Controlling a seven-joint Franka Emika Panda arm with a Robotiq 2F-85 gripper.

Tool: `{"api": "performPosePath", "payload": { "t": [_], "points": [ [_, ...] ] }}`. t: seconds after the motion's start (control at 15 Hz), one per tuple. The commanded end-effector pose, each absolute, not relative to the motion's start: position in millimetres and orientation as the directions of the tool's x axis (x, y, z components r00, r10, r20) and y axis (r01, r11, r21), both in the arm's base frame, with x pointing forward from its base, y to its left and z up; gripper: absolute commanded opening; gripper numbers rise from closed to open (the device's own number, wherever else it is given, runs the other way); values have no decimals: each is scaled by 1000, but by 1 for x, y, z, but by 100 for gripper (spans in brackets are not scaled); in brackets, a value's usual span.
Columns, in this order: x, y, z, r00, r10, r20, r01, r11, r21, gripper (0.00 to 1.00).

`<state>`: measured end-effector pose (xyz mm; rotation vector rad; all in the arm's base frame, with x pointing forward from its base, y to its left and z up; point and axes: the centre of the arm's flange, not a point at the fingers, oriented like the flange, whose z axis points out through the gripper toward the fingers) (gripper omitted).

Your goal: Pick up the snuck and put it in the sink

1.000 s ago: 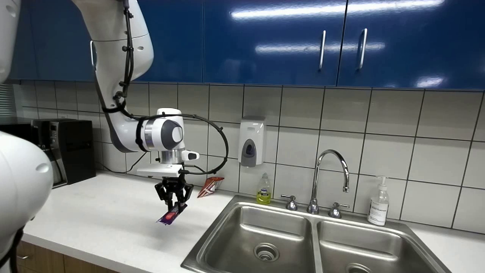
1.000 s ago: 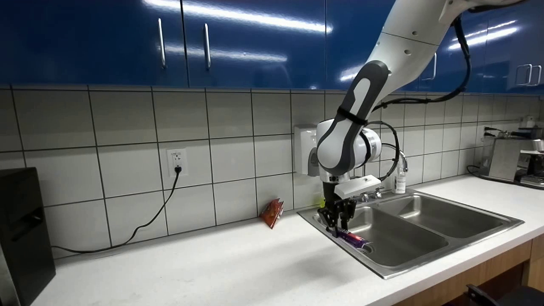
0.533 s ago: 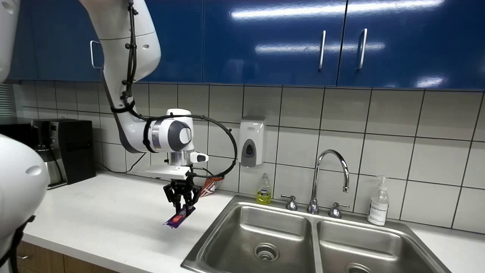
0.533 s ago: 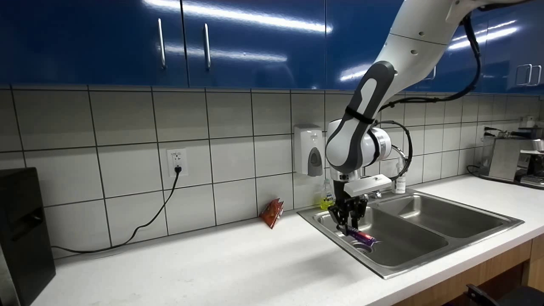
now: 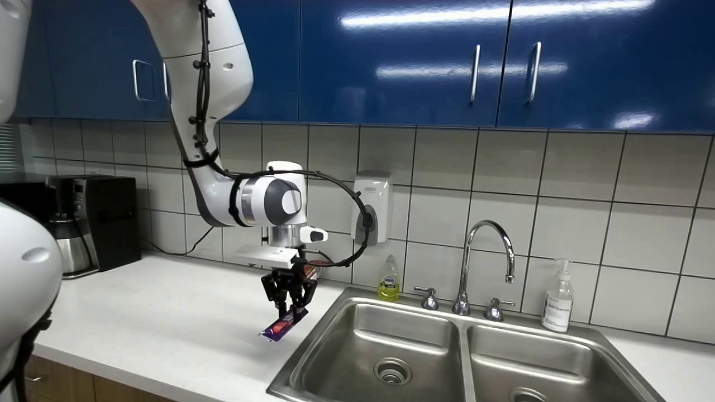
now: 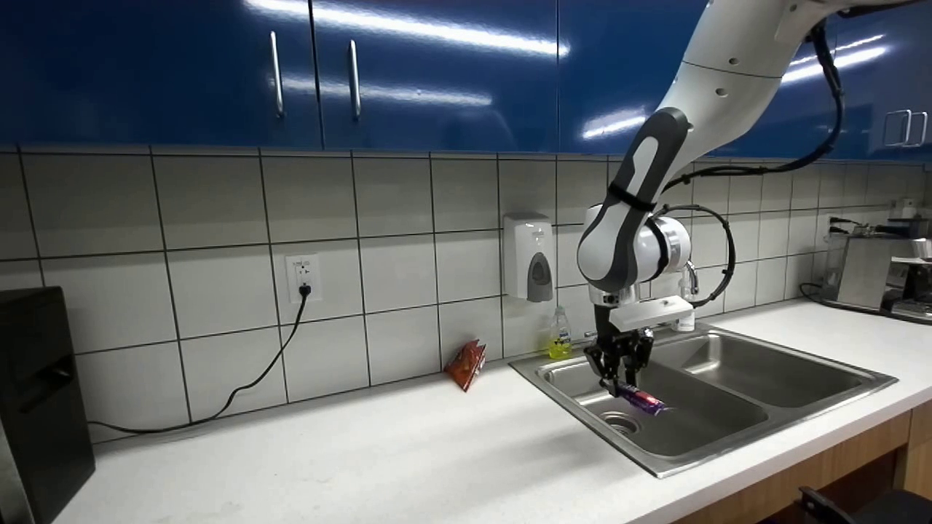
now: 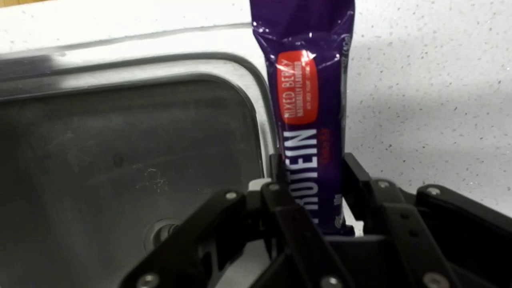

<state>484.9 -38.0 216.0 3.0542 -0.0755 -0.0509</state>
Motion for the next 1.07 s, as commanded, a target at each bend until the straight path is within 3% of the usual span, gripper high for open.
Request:
{"api": "performPosePath", "payload": {
  "t": [0.0, 1.0],
  "points": [
    [481, -61, 224, 995, -91, -35, -88, -993, 76, 13],
    [480, -143, 224, 953, -302, -23, -300, -951, 69, 13]
  ]
}}
